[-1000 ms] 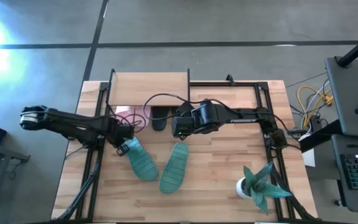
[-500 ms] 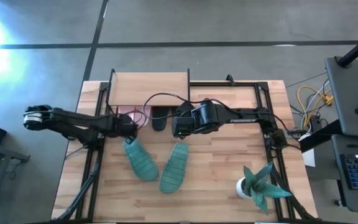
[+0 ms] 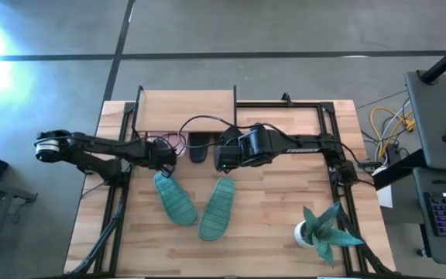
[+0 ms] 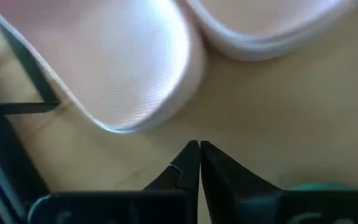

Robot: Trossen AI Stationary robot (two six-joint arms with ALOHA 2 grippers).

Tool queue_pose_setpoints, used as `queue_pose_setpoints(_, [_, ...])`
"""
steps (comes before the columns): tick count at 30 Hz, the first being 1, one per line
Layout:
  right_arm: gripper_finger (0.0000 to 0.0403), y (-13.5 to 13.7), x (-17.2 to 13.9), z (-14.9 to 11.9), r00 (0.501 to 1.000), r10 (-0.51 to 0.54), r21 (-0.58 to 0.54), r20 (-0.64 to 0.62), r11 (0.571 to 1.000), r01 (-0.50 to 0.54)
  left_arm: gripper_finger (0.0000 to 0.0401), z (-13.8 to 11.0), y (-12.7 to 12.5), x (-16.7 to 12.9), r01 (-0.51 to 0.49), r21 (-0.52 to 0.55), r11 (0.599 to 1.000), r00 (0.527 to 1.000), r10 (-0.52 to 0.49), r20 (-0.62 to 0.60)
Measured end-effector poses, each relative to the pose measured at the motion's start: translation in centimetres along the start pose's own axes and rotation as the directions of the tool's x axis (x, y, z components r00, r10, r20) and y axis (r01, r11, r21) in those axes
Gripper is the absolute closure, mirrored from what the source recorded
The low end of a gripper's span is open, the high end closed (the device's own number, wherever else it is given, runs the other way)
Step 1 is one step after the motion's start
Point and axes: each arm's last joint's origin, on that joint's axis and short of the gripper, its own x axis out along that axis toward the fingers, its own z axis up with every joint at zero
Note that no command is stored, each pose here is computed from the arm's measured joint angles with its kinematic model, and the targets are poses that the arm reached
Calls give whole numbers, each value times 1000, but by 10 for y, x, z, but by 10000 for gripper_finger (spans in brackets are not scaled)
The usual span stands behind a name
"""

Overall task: Pick and place slides into the shelf
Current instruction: Adjust the black and pink slides under the shelf

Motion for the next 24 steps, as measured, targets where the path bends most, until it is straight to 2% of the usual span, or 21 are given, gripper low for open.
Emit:
queue_pose_setpoints(3, [390, 0, 0, 0, 1000, 0, -1, -1, 1000, 0, 401, 2, 1, -9, 23, -8, 1000, 1000, -23, 18])
queue_pose_setpoints(6, [390, 0, 0, 0, 1000, -1, -2, -2, 1000, 1, 401, 2, 6, -15, -19, -46, 999, 999, 21, 34])
queue_pose_setpoints(8, [390, 0, 0, 0, 1000, -2, -3, -3, 1000, 2, 401, 3, 6, -16, -5, -65, 998, 999, 7, 40])
queue_pose_setpoints(12, [390, -1, 0, 0, 1000, -4, -12, -4, 1000, 4, 401, 9, -5, -17, 158, -67, 985, 986, -153, 65])
queue_pose_setpoints(15, [390, -2, 1, 1, 1000, -6, -17, -4, 1000, 6, 401, 16, -14, -11, 191, -43, 981, 978, -187, 91])
queue_pose_setpoints(24, [390, -2, 1, 1, 1000, -6, -17, -5, 1000, 6, 401, 31, -32, 18, -10, 29, 1000, 989, 6, 145])
